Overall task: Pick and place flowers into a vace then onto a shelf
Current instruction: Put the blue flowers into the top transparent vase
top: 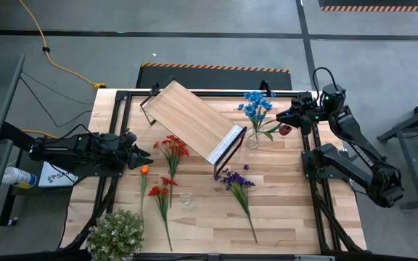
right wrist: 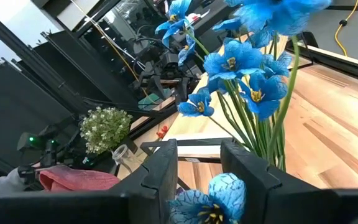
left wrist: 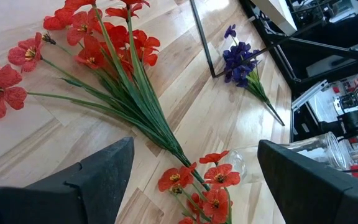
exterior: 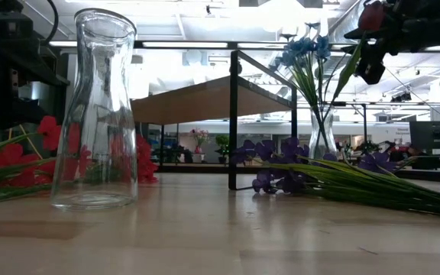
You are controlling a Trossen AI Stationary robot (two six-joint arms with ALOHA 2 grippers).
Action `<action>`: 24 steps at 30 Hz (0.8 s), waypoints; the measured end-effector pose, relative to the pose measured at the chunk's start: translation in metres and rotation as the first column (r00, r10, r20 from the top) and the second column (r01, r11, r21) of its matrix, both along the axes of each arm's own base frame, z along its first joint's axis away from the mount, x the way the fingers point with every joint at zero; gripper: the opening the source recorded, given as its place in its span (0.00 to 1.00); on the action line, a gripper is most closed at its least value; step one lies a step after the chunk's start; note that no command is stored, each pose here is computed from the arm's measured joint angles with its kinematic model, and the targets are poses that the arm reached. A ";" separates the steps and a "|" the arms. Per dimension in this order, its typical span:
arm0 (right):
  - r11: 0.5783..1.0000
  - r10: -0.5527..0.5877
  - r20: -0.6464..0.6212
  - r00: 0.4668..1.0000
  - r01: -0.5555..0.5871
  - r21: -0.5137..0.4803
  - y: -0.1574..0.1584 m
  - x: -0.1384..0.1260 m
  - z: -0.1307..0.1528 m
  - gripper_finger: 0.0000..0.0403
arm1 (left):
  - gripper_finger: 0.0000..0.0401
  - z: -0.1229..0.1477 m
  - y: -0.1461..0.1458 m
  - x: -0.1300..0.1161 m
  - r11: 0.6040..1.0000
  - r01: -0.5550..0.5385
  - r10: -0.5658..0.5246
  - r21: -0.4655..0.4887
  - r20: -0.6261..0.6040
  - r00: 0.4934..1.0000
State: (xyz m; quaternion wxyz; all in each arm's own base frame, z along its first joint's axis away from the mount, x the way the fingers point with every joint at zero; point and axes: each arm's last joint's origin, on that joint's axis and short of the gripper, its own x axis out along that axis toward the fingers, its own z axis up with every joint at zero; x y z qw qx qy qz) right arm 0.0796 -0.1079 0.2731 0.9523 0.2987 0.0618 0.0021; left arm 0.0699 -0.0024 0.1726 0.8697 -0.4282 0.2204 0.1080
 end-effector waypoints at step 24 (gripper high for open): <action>0.997 -0.064 -0.017 0.998 0.065 0.042 -0.002 0.000 0.000 0.30 | 0.94 0.000 0.000 0.000 1.000 0.000 0.000 0.000 0.000 1.000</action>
